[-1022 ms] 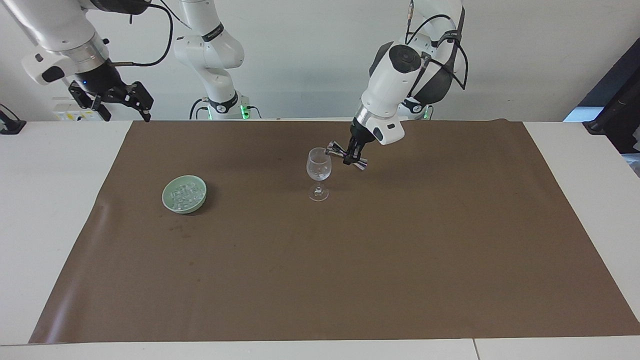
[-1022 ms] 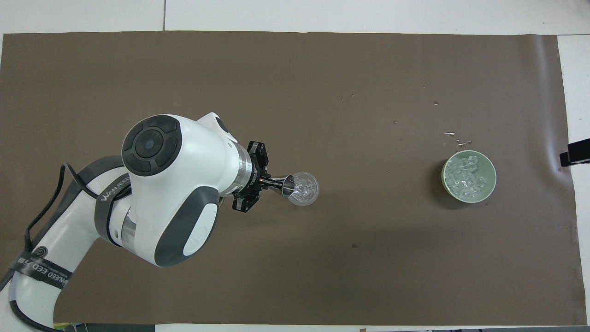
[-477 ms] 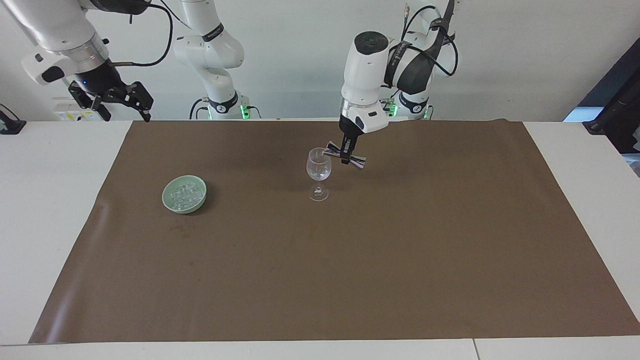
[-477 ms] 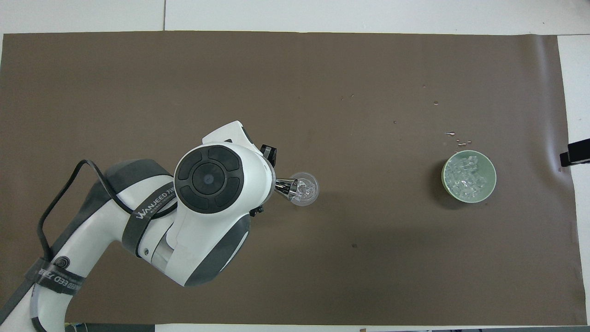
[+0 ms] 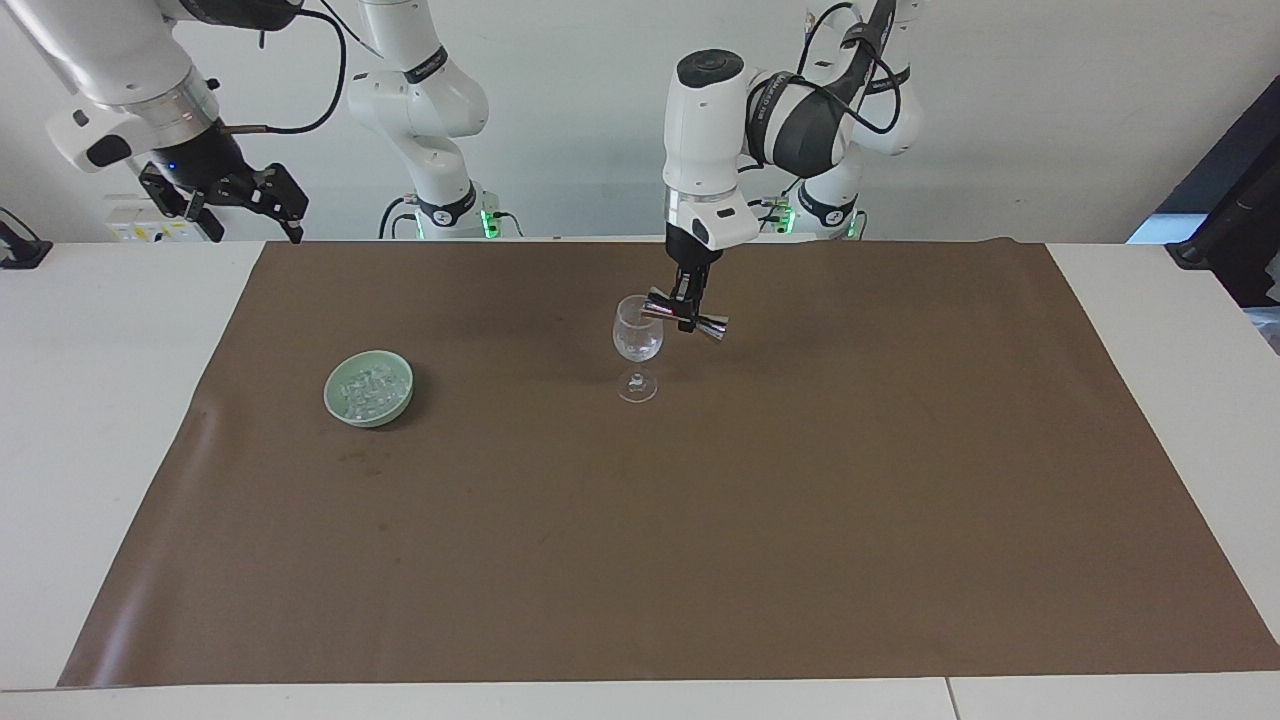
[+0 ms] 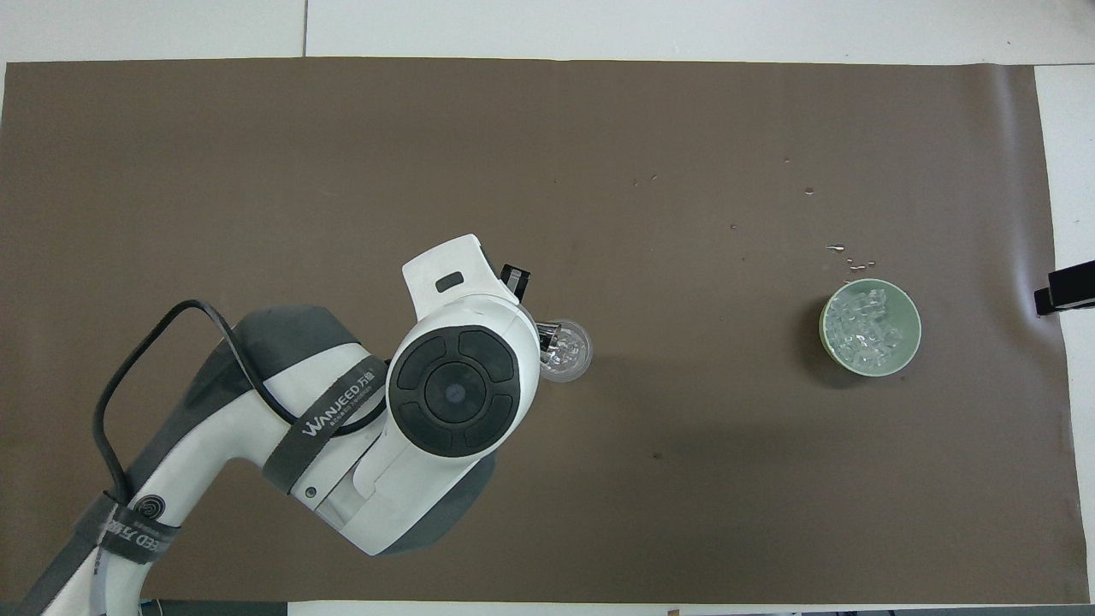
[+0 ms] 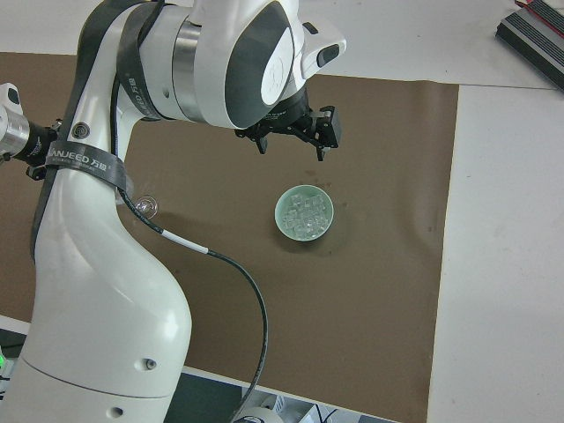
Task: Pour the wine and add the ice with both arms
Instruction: 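Tilt the jigger over the clear cup with the left gripper to pour, then carry the jigger back with the left gripper while the right gripper reaches the ice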
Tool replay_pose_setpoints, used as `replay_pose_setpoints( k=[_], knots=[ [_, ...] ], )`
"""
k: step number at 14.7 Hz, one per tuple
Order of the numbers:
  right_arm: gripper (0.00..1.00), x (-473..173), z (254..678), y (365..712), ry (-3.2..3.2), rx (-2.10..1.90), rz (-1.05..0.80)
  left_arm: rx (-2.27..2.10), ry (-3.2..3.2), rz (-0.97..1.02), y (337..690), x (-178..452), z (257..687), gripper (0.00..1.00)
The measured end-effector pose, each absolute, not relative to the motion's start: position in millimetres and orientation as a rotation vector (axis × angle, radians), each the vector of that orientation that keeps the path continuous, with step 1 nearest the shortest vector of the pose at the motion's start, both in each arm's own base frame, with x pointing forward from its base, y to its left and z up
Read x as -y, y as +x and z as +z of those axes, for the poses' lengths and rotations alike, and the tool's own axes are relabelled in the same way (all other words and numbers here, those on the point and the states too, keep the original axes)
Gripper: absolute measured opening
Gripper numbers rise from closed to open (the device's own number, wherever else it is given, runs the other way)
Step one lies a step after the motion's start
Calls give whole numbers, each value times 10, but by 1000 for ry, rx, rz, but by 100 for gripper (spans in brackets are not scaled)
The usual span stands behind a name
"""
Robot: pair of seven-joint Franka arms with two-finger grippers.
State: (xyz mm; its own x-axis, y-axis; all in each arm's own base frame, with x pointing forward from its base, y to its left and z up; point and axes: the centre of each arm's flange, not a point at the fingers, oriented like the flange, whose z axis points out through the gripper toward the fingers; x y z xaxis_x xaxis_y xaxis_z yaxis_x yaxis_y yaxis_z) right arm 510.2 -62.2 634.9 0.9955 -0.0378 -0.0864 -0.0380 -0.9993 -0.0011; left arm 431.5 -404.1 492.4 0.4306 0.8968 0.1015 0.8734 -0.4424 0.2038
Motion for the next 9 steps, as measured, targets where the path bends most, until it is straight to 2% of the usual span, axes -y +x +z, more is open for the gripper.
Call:
replay_pose_setpoints(
  k=[3,9],
  knots=[
    [100,554,6109,5145,-3078,-23,46,-1554,2588,361,4281,4068,4920,22],
    [100,558,5297,5136,-3064,49,0,-1541,2618,387,4225,4125,5018,22]
  ],
)
